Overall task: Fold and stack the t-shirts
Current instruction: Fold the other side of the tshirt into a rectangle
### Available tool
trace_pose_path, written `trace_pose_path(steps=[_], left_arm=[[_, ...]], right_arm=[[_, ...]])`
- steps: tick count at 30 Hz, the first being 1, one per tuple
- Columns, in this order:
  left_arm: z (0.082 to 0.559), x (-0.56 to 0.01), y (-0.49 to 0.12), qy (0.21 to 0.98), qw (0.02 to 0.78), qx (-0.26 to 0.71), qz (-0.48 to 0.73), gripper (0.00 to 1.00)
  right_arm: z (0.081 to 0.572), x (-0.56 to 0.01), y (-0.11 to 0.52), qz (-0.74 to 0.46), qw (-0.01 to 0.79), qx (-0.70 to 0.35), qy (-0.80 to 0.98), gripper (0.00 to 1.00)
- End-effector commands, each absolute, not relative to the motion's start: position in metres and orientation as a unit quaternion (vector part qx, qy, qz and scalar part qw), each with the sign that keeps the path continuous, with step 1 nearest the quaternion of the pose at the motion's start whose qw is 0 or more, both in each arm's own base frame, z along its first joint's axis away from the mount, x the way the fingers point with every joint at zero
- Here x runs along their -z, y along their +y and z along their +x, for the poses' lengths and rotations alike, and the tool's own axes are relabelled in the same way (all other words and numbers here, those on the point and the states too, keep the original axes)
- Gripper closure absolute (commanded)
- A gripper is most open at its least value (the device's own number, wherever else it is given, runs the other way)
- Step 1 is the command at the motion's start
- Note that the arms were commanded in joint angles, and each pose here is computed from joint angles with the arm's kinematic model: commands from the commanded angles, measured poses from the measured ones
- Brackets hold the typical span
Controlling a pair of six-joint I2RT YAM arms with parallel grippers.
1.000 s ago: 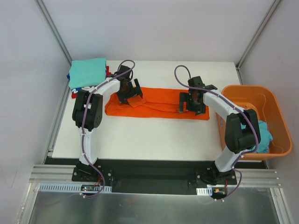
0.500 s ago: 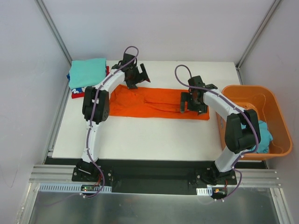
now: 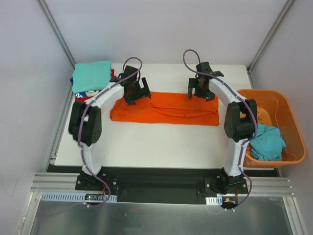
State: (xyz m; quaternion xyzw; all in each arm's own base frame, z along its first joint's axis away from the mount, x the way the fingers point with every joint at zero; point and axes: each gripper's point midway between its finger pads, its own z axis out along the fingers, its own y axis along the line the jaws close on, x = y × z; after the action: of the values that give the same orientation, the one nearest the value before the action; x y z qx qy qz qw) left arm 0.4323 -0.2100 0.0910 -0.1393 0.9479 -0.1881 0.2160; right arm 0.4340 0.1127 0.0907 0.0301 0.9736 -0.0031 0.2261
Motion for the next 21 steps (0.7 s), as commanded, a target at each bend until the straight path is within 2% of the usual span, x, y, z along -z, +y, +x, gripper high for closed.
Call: trace_pose_path(steps=[1, 3, 4, 5, 7, 8, 10, 13, 16, 21], left_arm=[[0.402, -0.138, -0.191, 0.93, 0.289, 0.167, -0.151, 0.01], [0.388, -0.114, -0.182, 0.939, 0.268, 0.147, -0.16, 0.01], [0.384, -0.107, -0.181, 0.942, 0.259, 0.143, -0.161, 0.01], [0.377, -0.094, -0.178, 0.946, 0.243, 0.137, -0.164, 0.01], [0.366, -0.078, -0.178, 0.951, 0.218, 0.136, -0.171, 0.01], [0.364, -0.074, -0.177, 0.952, 0.215, 0.135, -0.173, 0.01], [0.355, -0.068, -0.18, 0.952, 0.204, 0.149, -0.174, 0.01], [0.348, -0.07, -0.175, 0.95, 0.211, 0.147, -0.179, 0.01], [0.344, -0.078, -0.174, 0.946, 0.22, 0.154, -0.182, 0.01], [0.334, -0.09, -0.17, 0.94, 0.233, 0.164, -0.187, 0.01]], right_arm=[[0.451, -0.096, 0.107, 0.013, 0.224, 0.012, 0.974, 0.03], [0.439, -0.093, 0.107, 0.005, 0.221, 0.007, 0.975, 0.03], [0.432, -0.111, 0.112, 0.0, 0.24, -0.016, 0.971, 0.03], [0.413, -0.098, 0.11, -0.002, 0.222, -0.019, 0.975, 0.03], [0.401, -0.12, 0.116, -0.009, 0.256, -0.042, 0.966, 0.03], [0.379, -0.103, 0.112, -0.013, 0.235, -0.036, 0.971, 0.04], [0.362, -0.11, 0.118, -0.028, 0.253, -0.042, 0.966, 0.03], [0.331, -0.088, 0.126, -0.037, 0.229, -0.053, 0.971, 0.03], [0.32, -0.068, 0.137, -0.049, 0.215, -0.062, 0.974, 0.03], [0.338, -0.061, 0.148, -0.035, 0.214, -0.065, 0.974, 0.03]])
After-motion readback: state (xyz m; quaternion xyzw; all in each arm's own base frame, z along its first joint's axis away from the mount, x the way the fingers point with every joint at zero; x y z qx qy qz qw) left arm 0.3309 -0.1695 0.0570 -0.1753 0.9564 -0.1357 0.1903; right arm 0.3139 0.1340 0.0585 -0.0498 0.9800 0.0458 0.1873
